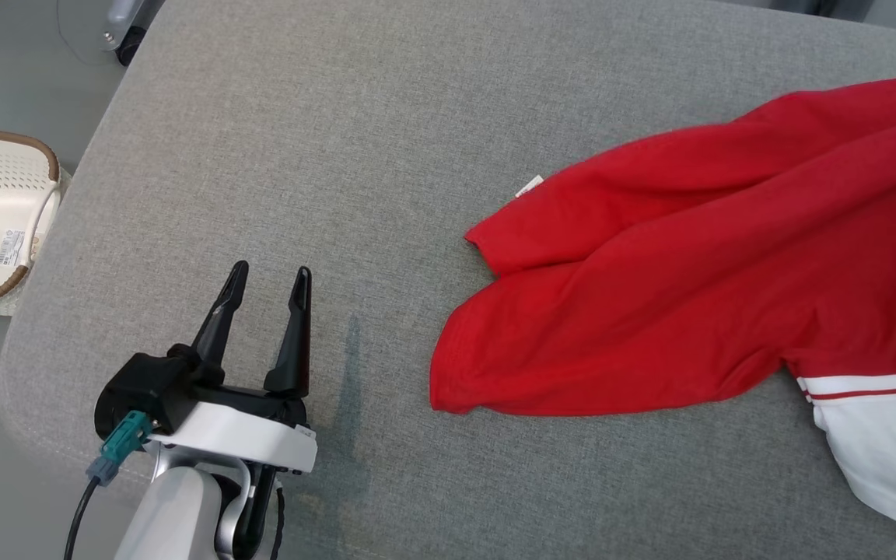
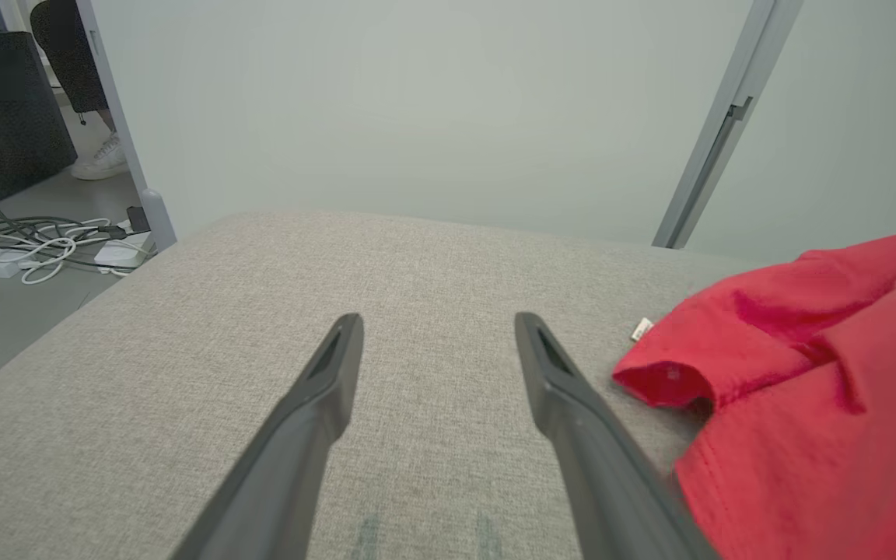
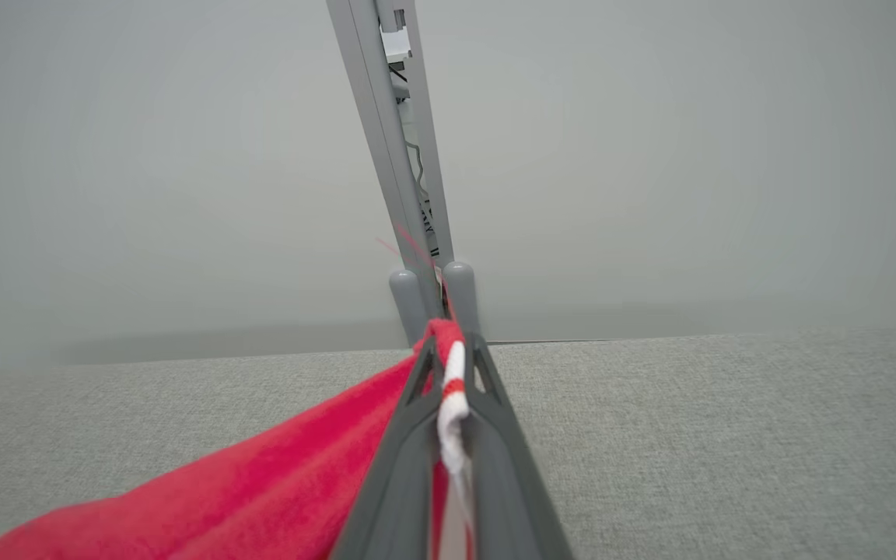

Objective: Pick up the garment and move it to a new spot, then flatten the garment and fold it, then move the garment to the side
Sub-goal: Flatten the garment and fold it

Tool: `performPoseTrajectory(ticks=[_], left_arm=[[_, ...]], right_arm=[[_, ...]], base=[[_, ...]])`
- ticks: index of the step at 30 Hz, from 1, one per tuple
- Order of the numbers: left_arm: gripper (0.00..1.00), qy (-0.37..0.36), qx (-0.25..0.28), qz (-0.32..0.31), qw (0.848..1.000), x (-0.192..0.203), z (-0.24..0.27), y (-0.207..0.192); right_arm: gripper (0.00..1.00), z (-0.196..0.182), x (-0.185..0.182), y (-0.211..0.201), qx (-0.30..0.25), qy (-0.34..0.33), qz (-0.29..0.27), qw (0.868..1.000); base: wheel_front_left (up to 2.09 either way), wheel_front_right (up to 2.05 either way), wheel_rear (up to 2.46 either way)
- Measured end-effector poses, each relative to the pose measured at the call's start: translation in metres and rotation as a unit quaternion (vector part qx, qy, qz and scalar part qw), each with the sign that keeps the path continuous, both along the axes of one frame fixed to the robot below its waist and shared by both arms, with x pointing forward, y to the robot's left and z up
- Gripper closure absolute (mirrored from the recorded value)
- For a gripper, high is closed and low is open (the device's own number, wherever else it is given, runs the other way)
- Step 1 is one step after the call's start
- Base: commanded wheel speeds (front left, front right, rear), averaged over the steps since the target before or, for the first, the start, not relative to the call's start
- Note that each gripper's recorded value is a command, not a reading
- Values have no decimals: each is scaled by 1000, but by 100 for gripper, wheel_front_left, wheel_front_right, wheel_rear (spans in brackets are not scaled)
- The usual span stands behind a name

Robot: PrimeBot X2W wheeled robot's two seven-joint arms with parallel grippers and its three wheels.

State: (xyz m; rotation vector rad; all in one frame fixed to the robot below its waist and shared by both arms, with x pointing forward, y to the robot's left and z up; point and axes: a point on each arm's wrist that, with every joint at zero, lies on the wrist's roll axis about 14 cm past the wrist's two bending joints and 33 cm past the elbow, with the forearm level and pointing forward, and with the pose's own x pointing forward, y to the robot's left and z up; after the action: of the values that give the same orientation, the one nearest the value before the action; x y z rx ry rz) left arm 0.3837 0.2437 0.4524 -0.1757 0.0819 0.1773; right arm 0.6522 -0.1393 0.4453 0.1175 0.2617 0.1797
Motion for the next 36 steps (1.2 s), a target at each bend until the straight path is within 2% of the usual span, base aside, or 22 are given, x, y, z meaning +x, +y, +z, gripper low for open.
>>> performPoseTrajectory(ticks=[1, 2, 10, 18, 24, 30, 36], left_arm=[[0, 0, 2, 0, 1000, 1, 0, 0], [0, 1, 2, 0, 1000, 1, -1, 0], [0, -7, -1, -13, 1000, 4, 4, -8], [0, -25, -4, -31, 999, 3, 14, -18], [0, -48, 3, -41, 998, -3, 30, -20], [0, -70, 5, -67, 995, -9, 44, -36], [0, -92, 3, -86, 992, -14, 58, -48]], right_arm=[[80, 0, 1, -2, 1, -2, -4, 1000], [0, -1, 2, -4, 2, -3, -7, 1000], [0, -10, -23, -1, 4, 14, -7, 1000], [0, 53, -51, 12, 36, -68, 15, 997], [0, 90, -97, 5, 64, -135, 17, 989], [0, 116, -152, -18, 80, -193, -7, 978], [0, 124, -209, -42, 80, -229, -38, 969]], base=[[0, 0, 0], [0, 0, 0], [0, 0, 0], [0, 0, 0], [0, 0, 0], [0, 0, 0], [0, 0, 0]])
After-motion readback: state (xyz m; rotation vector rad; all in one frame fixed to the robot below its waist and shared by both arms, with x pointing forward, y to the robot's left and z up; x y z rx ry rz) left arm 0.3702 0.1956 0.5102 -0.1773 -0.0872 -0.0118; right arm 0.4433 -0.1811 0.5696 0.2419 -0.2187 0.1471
